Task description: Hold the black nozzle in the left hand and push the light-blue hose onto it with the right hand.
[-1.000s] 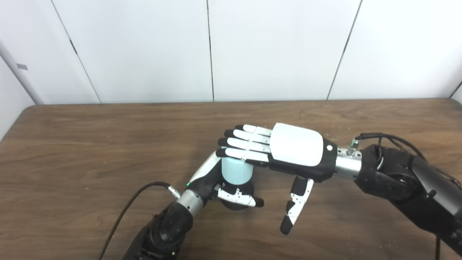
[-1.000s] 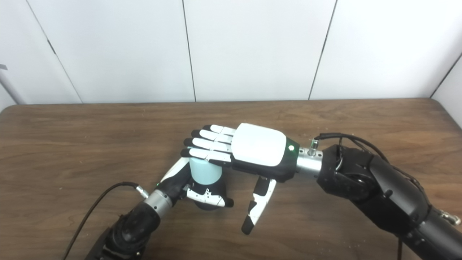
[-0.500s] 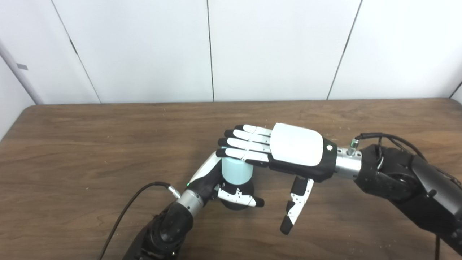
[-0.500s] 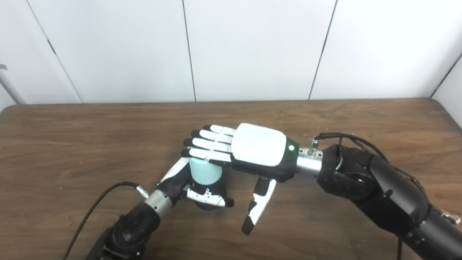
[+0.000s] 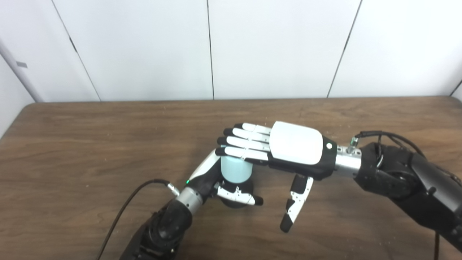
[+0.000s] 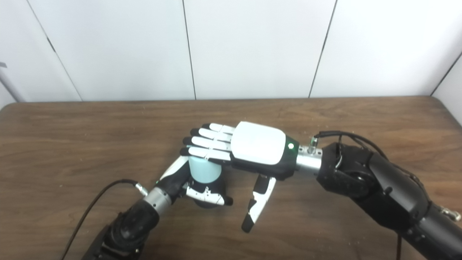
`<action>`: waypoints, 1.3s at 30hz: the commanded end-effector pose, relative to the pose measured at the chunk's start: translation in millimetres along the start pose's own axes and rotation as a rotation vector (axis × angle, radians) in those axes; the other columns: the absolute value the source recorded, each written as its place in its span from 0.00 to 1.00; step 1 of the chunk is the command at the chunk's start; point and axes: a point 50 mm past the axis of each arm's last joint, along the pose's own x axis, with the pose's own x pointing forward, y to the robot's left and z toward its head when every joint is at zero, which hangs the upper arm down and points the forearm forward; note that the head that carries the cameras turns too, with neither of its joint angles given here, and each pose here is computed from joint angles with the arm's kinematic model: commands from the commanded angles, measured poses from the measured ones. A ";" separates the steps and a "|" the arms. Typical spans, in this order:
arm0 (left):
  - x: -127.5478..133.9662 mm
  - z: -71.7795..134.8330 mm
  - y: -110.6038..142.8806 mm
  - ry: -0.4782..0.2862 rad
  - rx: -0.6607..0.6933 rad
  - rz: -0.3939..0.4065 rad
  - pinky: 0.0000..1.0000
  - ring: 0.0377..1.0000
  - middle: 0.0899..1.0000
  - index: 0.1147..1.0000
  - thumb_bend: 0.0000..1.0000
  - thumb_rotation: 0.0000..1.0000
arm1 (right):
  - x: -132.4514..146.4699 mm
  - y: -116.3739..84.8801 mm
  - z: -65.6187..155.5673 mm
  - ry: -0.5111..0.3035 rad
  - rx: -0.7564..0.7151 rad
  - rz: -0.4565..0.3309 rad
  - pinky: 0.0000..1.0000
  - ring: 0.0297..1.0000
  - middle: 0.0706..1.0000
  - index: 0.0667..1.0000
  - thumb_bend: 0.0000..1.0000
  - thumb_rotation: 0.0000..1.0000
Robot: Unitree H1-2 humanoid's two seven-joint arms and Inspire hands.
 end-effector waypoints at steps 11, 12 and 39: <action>-0.7 1.7 -5.5 0.009 -0.006 -0.039 0.88 0.86 0.80 0.60 0.78 0.18 | -9.7 31.9 0.5 0.002 0.034 0.166 1.00 1.00 1.00 1.00 0.84 0.77; -0.7 1.4 -5.5 0.008 -0.008 -0.038 0.88 0.86 0.80 0.60 0.78 0.18 | -9.8 32.7 0.5 0.003 0.037 0.166 1.00 1.00 1.00 1.00 0.84 0.77; -3.2 0.4 -4.1 0.024 -0.004 -0.049 0.79 0.80 0.75 0.55 0.75 0.12 | -8.9 39.3 6.7 -0.007 0.034 0.186 1.00 1.00 1.00 1.00 0.84 0.76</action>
